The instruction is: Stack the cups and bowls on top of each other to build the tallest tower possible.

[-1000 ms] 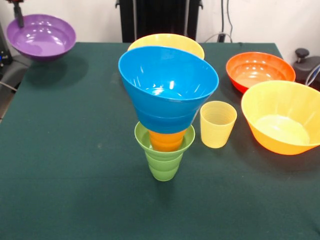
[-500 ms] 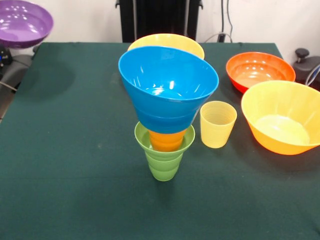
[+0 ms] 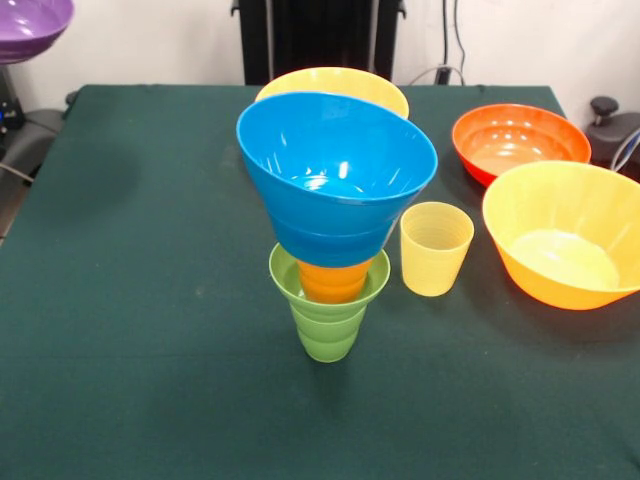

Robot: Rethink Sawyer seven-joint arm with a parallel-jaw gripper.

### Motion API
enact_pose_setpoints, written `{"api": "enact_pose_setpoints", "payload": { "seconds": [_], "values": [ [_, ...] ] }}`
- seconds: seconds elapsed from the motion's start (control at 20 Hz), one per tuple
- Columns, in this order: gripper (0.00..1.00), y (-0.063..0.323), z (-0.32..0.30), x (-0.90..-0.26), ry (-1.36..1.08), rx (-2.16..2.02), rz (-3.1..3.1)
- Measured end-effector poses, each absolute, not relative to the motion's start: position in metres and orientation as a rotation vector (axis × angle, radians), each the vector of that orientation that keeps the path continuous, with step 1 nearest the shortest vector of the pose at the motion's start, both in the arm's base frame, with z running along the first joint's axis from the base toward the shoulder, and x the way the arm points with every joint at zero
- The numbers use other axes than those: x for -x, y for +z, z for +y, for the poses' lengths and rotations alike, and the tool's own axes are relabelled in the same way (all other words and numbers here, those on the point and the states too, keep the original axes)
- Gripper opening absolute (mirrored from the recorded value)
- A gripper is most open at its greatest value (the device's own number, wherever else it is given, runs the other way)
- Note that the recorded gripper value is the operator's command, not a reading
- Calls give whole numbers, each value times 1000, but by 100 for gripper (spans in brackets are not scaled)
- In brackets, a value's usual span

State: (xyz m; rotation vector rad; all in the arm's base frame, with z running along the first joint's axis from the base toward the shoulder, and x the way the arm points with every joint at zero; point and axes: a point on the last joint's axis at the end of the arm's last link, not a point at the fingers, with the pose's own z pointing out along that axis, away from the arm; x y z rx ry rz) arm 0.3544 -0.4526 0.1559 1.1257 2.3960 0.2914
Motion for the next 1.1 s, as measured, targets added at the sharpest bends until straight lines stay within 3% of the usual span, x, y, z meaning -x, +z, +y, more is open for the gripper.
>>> {"api": "enact_pose_setpoints", "payload": {
  "seconds": [0.5, 1.1],
  "values": [
    [0, 183, -441, -391, 375, -1098, 2362],
    [0, 189, -398, -443, 401, -985, 2435]
  ]
}}
